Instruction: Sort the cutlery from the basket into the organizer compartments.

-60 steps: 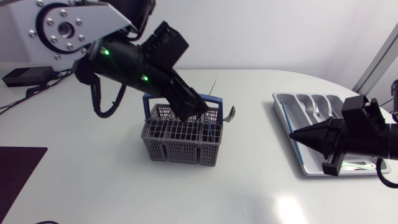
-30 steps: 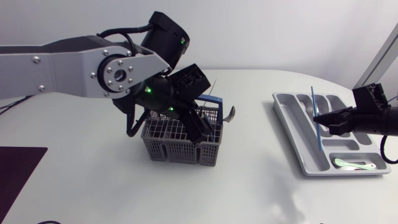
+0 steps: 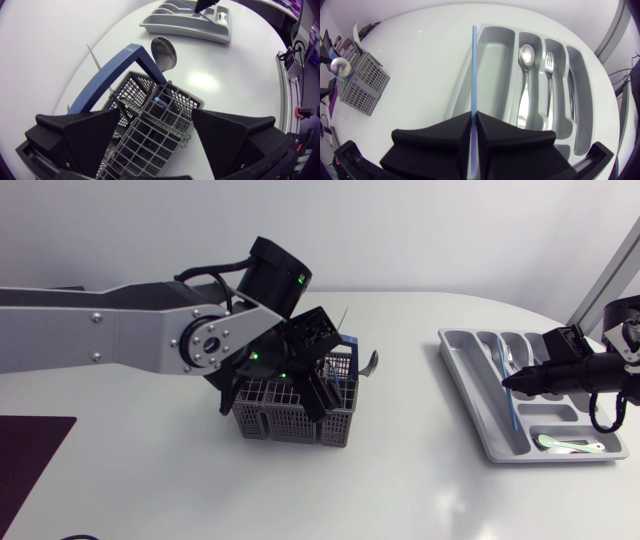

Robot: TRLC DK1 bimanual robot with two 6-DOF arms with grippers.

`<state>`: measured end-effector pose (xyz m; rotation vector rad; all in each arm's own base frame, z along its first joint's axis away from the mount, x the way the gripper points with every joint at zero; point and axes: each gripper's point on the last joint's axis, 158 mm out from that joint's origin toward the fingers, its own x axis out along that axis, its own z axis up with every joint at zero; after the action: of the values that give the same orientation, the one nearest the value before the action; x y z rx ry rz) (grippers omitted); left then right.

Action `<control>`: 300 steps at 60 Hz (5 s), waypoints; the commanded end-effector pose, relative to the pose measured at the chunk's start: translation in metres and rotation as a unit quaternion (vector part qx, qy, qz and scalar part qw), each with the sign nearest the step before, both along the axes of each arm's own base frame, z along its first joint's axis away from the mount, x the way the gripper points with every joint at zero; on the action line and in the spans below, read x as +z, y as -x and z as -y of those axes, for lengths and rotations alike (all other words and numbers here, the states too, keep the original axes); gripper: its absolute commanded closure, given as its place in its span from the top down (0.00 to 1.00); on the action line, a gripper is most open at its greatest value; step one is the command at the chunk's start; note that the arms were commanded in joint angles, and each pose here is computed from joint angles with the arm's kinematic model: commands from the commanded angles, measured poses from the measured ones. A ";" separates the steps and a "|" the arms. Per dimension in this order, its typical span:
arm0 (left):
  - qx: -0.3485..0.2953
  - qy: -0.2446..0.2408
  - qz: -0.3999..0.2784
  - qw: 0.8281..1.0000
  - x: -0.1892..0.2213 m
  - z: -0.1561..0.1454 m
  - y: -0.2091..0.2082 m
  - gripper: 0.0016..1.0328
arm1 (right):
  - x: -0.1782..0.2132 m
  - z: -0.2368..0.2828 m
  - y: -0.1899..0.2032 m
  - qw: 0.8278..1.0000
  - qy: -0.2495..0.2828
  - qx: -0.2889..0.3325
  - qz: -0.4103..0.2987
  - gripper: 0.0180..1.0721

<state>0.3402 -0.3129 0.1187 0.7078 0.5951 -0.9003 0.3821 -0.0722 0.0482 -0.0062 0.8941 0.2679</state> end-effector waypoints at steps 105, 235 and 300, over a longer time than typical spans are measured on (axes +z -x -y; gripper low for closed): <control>-0.018 0.101 -0.012 0.995 0.033 0.021 0.005 0.03 | 0.012 -0.021 0.008 0.999 0.026 0.030 0.021 0.90; -0.101 0.215 -0.231 0.944 0.129 0.040 0.088 0.03 | 0.133 -0.295 0.154 0.890 -0.063 0.418 0.170 0.42; -0.014 0.283 -0.165 0.945 0.174 -0.020 0.024 0.96 | 0.123 -0.264 0.149 0.912 -0.058 0.379 0.144 0.05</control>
<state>0.3082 -0.3073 0.2747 0.0621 0.6276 -1.1996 0.2318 0.2029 0.1731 -0.2850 0.5374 1.0427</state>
